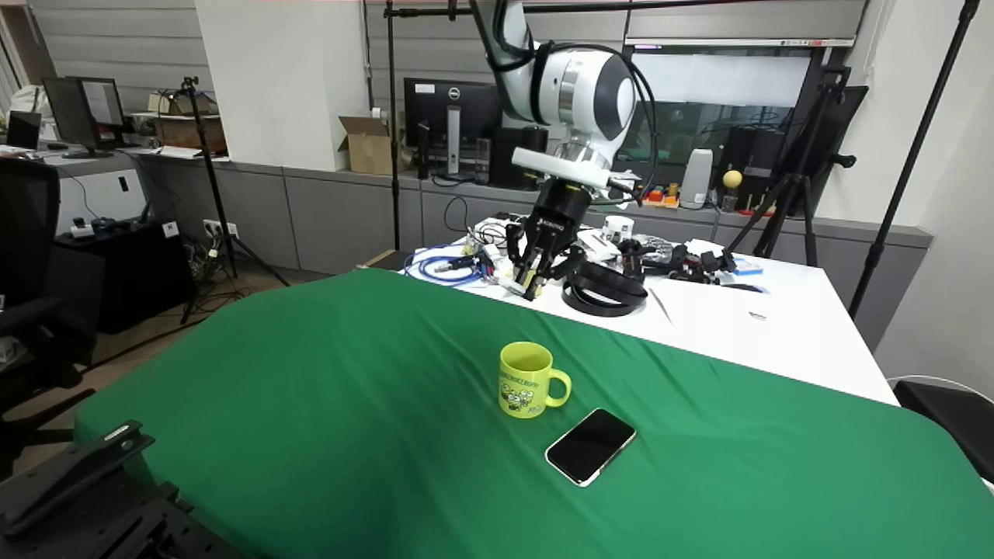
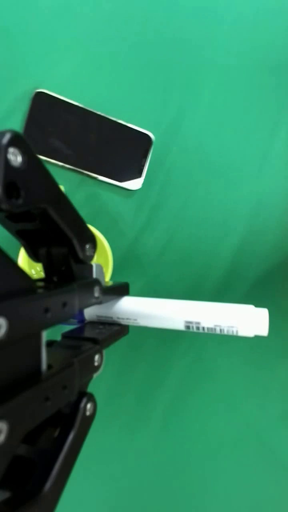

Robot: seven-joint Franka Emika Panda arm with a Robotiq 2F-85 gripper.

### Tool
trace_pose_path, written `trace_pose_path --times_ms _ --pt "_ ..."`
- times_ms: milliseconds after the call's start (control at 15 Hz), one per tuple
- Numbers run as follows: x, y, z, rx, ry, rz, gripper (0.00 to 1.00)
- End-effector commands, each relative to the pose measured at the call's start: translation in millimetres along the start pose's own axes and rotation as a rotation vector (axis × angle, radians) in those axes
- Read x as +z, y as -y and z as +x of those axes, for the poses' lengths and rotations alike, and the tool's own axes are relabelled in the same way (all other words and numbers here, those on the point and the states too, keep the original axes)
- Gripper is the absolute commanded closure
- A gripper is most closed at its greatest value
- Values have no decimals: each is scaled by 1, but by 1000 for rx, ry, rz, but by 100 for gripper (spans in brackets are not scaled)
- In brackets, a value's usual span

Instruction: Put the marker in the cup

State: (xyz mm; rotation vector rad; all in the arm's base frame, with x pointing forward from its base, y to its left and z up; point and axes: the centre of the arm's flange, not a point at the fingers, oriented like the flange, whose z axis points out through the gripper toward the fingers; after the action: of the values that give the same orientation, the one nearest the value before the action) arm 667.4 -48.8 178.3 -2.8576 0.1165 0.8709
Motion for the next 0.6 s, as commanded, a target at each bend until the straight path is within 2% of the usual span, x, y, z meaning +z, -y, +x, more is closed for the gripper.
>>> trace_pose_path --times_ms 0,200,533 --pt "-14 -22 27 52 169 99 95" --pt "4 -39 35 80 262 170 95" --pt "40 -59 60 108 298 274 95"
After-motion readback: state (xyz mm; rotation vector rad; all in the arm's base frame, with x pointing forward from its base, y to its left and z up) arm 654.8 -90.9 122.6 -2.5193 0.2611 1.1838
